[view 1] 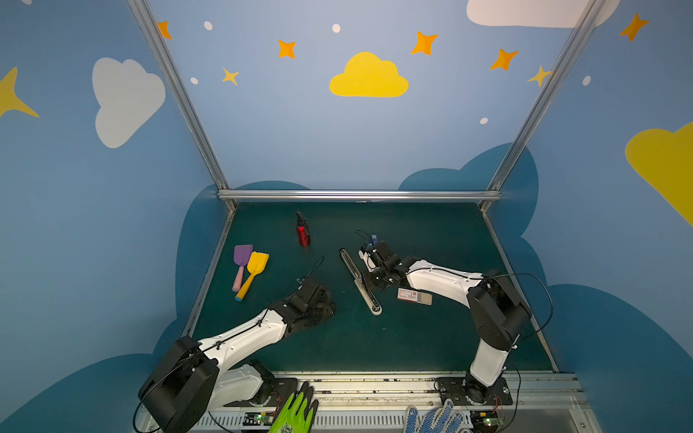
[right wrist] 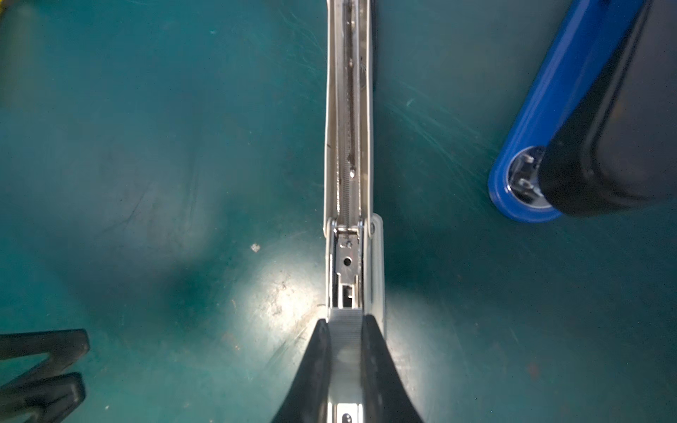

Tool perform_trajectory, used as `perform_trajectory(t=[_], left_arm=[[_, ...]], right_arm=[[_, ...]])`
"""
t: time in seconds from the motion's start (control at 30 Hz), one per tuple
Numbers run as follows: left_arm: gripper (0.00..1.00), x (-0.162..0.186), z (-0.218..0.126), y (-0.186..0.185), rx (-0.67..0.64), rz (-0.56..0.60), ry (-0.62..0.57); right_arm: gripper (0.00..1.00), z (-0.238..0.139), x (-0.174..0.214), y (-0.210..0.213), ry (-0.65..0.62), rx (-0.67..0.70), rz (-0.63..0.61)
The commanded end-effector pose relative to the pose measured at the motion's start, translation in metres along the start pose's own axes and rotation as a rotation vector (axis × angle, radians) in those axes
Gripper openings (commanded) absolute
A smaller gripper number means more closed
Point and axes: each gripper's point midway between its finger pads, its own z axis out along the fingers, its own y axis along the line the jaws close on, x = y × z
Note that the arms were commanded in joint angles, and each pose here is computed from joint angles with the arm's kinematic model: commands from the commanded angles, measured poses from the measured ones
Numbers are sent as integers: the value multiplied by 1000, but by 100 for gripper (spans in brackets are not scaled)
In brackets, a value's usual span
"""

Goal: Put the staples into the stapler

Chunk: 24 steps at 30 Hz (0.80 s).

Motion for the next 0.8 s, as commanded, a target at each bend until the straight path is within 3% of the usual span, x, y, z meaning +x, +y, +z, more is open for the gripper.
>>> perform_trajectory(t=[0.0,0.77], left_arm=[[47,2,0,8,-13,-9,0],[47,3,4,11,-26,-16,6]], right_arm=[[16,-1,-16,5,-47,5,-25],[16,22,-13,2,-22,16,-32]])
